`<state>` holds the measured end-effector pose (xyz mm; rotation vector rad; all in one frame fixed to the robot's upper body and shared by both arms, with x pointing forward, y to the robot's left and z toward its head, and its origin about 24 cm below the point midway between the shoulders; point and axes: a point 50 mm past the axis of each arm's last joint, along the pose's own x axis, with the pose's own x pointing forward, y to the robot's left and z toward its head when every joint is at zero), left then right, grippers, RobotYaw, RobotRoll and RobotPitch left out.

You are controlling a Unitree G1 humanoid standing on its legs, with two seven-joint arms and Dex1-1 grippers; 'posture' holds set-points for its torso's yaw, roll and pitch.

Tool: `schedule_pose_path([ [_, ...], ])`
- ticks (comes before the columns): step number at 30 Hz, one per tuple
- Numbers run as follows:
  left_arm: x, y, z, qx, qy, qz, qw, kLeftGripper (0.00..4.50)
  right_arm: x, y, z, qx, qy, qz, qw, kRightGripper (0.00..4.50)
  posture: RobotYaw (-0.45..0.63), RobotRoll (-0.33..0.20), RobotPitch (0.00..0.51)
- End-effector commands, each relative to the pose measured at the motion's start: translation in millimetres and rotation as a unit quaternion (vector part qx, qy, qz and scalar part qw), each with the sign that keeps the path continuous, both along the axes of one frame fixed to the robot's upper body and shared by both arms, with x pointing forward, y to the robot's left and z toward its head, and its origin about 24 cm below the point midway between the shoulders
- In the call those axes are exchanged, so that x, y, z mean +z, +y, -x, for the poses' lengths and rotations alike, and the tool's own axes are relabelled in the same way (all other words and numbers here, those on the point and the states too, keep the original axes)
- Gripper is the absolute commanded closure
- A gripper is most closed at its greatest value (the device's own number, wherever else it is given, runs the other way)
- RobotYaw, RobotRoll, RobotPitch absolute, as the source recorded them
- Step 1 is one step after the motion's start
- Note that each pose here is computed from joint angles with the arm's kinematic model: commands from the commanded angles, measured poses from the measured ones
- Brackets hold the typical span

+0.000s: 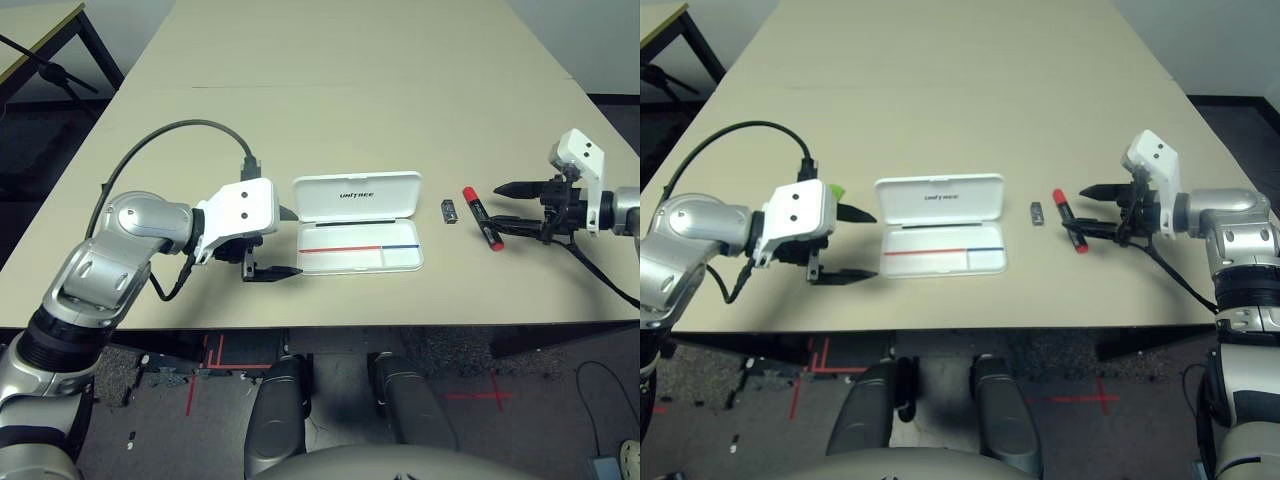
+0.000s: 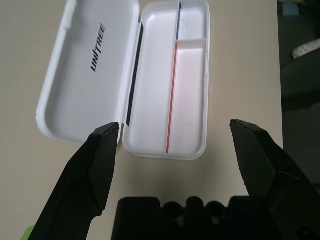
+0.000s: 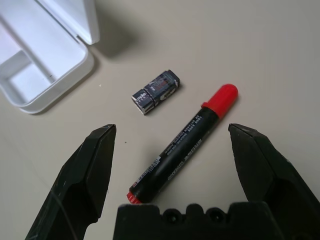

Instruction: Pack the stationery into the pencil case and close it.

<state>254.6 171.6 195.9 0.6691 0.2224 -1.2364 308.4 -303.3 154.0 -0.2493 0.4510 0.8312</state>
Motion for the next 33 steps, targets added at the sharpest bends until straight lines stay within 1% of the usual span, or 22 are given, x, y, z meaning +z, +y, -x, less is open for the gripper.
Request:
schedule_pose_path([
  [1, 4.7, -2.4, 4.7, 0.002, 0.005, 0.041, 0.999, 0.04, 2.2, -0.9, 2.6, -0.051, 0.024, -0.01, 0.998, 0.0, 0.03, 0.0, 0.157],
  [4, 7.0, -3.2, 7.0, 0.001, 0.004, 0.056, 0.998, 0.04, 0.1, 1.7, 0.9, -0.101, 0.05, -0.003, 0.994, 0.0, 0.03, 0.0, 0.159],
  [7, 8.4, -5.1, 8.5, -0.002, 0.006, 0.068, 0.998, 0.04, 5.2, 8.5, -4.8, -0.144, 0.061, 0.001, 0.988, 0.0, 0.03, 0.0, 0.159],
  [9, 7.7, -6.2, 9.2, -0.003, 0.007, 0.068, 0.998, 0.04, 11.2, 12.8, -7.9, -0.159, 0.064, 0.019, 0.985, 0.0, 0.03, 0.0, 0.159],
  [13, 6.1, -8.6, 9.5, -0.007, 0.007, 0.066, 0.998, 0.04, 23.7, 22.7, -13.1, -0.188, 0.088, 0.032, 0.978, 0.0, 0.03, 0.0, 0.158],
  [15, 5.3, -10.4, 9.7, -0.009, 0.006, 0.064, 0.998, 0.04, 26.3, 26.3, -15.2, -0.203, 0.099, 0.038, 0.973, 0.0, 0.04, 0.0, 0.156],
  [17, 3.5, -12.0, 10.0, -0.012, 0.002, 0.058, 0.998, 0.04, 26.3, 28.6, -15.0, -0.211, 0.107, 0.065, 0.969, 0.0, 0.05, 0.0, 0.156],
  [18, 2.6, -12.6, 10.3, -0.012, 0.002, 0.055, 0.998, 0.04, 25.8, 29.4, -14.7, -0.211, 0.111, 0.067, 0.969, 0.0, 0.05, 0.0, 0.154],
  [26, -0.4, -14.1, 12.9, -0.011, 0.001, 0.054, 0.998, 0.04, 4.9, 34.9, -15.8, -0.206, 0.151, 0.078, 0.964, 0.0, 0.08, 0.0, 0.148],
  [33, -3.0, -13.8, 13.9, -0.01, 0.0, 0.051, 0.999, 0.04, -20.2, 38.7, -19.5, -0.205, 0.173, 0.092, 0.959, 0.0, 0.09, 0.0, 0.144],
])
